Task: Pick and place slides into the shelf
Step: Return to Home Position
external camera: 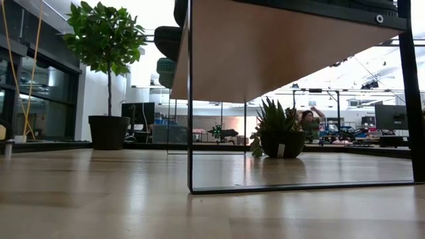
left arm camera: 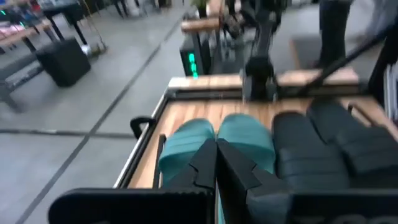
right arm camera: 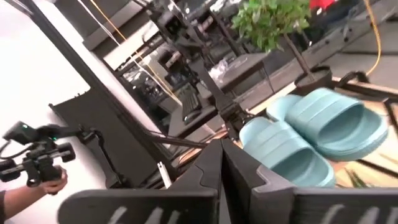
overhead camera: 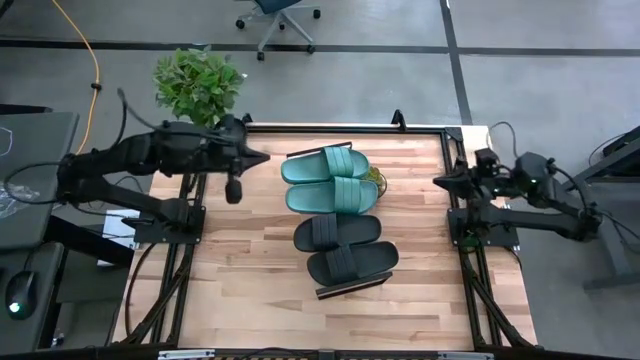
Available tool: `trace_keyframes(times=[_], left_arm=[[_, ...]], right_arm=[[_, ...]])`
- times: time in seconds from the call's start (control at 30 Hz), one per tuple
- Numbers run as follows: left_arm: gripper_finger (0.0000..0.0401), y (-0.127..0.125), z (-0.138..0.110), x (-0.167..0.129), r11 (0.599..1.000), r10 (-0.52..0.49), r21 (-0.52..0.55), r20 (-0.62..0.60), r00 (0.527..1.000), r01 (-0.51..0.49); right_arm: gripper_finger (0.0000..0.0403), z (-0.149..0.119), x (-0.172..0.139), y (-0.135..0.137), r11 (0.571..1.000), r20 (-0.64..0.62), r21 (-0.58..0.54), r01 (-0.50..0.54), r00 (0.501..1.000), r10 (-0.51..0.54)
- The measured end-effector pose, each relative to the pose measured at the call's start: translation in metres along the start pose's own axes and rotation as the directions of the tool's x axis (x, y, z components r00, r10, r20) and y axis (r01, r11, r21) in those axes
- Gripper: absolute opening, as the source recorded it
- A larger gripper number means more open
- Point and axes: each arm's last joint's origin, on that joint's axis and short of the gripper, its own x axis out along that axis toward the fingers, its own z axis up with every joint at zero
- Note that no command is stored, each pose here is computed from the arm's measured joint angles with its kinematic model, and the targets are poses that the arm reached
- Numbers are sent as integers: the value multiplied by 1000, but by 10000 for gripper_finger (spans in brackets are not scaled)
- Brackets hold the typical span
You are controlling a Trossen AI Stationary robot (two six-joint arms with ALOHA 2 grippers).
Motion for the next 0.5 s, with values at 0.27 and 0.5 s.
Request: trace_keyframes(times=[0.27, 0.5], left_arm=[[0, -8, -53, -5, 997, -75, 3, 105, 992, 76], [0, -15, -93, -1, 993, -101, 69, 117, 988, 94]], right_arm=[[0, -4, -28, -1, 996, 105, -46, 73, 992, -68], [0, -4, -32, -5, 984, 166, -50, 171, 973, -160]])
